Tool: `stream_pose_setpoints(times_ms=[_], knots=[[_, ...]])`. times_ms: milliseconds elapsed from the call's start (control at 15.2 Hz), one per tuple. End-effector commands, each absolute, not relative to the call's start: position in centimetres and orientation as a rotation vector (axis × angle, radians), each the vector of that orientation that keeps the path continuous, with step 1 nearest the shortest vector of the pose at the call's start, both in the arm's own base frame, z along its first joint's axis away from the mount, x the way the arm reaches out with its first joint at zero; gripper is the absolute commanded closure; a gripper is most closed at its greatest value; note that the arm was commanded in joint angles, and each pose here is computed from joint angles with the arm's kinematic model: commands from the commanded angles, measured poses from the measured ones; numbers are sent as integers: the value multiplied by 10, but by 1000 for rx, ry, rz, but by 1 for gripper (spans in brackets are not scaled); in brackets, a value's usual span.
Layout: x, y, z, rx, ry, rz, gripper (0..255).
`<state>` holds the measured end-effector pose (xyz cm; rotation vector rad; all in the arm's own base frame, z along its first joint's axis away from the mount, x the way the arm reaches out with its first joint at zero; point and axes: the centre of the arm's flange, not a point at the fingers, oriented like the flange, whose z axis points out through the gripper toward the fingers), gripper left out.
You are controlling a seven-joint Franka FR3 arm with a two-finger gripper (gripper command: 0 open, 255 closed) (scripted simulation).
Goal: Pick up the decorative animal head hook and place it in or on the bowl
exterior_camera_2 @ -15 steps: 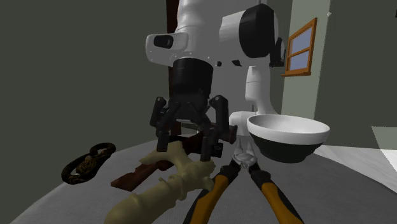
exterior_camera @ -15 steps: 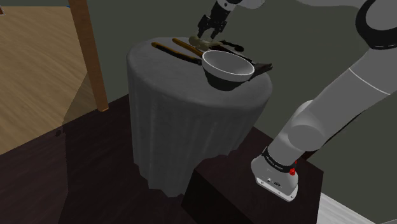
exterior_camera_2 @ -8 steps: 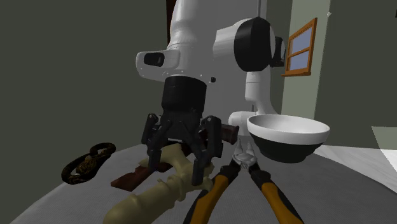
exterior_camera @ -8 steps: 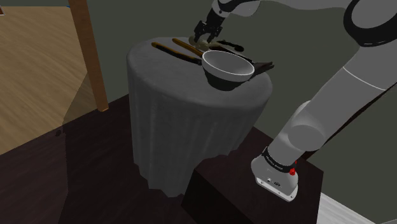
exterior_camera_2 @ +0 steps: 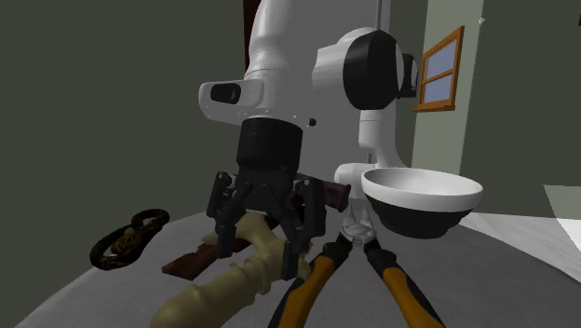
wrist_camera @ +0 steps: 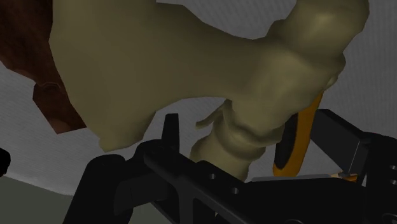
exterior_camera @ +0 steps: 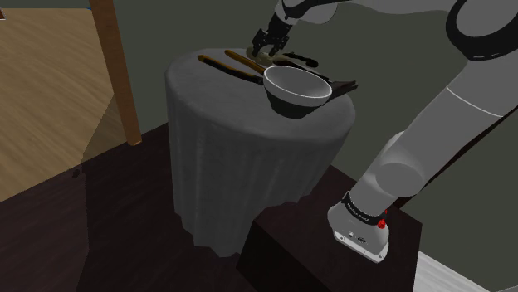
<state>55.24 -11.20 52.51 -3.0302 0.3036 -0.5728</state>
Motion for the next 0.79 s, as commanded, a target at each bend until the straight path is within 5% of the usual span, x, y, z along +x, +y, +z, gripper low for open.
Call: stream_pose_setpoints(times_ms=[0, 726], knots=[[552, -112, 525, -3030, 304, -571, 255], [552, -112, 535, -3030, 304, -571, 255]])
